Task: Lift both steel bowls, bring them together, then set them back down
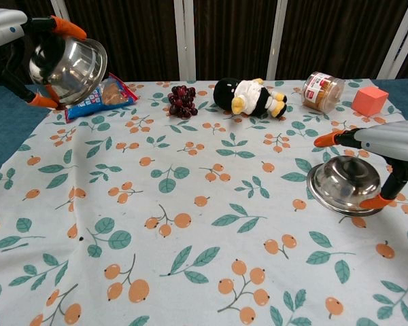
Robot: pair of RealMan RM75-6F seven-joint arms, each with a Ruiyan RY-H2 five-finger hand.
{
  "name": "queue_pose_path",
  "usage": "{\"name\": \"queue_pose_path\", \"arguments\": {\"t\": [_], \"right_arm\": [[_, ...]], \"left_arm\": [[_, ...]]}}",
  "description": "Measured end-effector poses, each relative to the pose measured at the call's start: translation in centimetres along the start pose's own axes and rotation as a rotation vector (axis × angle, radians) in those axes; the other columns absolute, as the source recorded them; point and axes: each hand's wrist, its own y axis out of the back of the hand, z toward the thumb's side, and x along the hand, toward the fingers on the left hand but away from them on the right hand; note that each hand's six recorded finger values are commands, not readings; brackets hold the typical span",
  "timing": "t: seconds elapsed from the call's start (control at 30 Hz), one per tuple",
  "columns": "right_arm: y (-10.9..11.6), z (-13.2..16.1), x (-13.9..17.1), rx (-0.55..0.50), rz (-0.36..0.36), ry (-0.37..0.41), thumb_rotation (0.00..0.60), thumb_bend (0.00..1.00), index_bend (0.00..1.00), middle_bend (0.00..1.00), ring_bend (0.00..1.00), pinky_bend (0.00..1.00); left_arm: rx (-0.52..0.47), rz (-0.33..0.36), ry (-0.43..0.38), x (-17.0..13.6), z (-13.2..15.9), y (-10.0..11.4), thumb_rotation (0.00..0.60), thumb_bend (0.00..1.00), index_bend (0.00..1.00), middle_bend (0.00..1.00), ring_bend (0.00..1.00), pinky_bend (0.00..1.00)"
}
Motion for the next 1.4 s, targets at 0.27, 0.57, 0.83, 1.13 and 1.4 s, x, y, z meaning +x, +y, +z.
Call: {"name": "queue_pose_path", "arguments": {"t": [0.27,0.57,0.83,1.13,1.4], "right_arm": [[-0.8,-0.6,-0.6,0.016,0.036,-0.019,0.600,0.25,0.00,0.00,0.00,0.15],[-1.1,-1.0,-0.8,0.009,0.054,-0.022,0.600,0.25,0.00,0.00,0.00,0.22],[-1.5,-0.7,-0.9,0.012,0.069,-0.016,0.600,0.25,0.00,0.00,0.00,0.35],[-1.7,-0.2,-1.8,0.014,0.065,-0.011,0.600,0.24,0.28,0.33,0.38,0.66],[-1.6,-0.2,-2.3,0.018,0.039,-0.028,0.600,0.24,0.57,0.55,0.60,0.82]], "left_arm": [[0.012,-0.011,-0.004,0.0,0.4,-0.4,0.600,0.42,0.56,0.73,0.57,0.68],[0.018,-0.028,0.001,0.2,0.5,-1.0,0.600,0.42,0.56,0.73,0.57,0.68],[0.018,-0.033,0.002,0.4,0.5,-1.3,0.600,0.42,0.56,0.73,0.57,0.68],[0.019,-0.045,0.012,0.7,0.0,-1.8,0.600,0.42,0.56,0.73,0.57,0.68],[0.017,-0.056,0.021,0.9,-0.5,-2.2,0.600,0.42,0.56,0.73,0.57,0.68]]}}
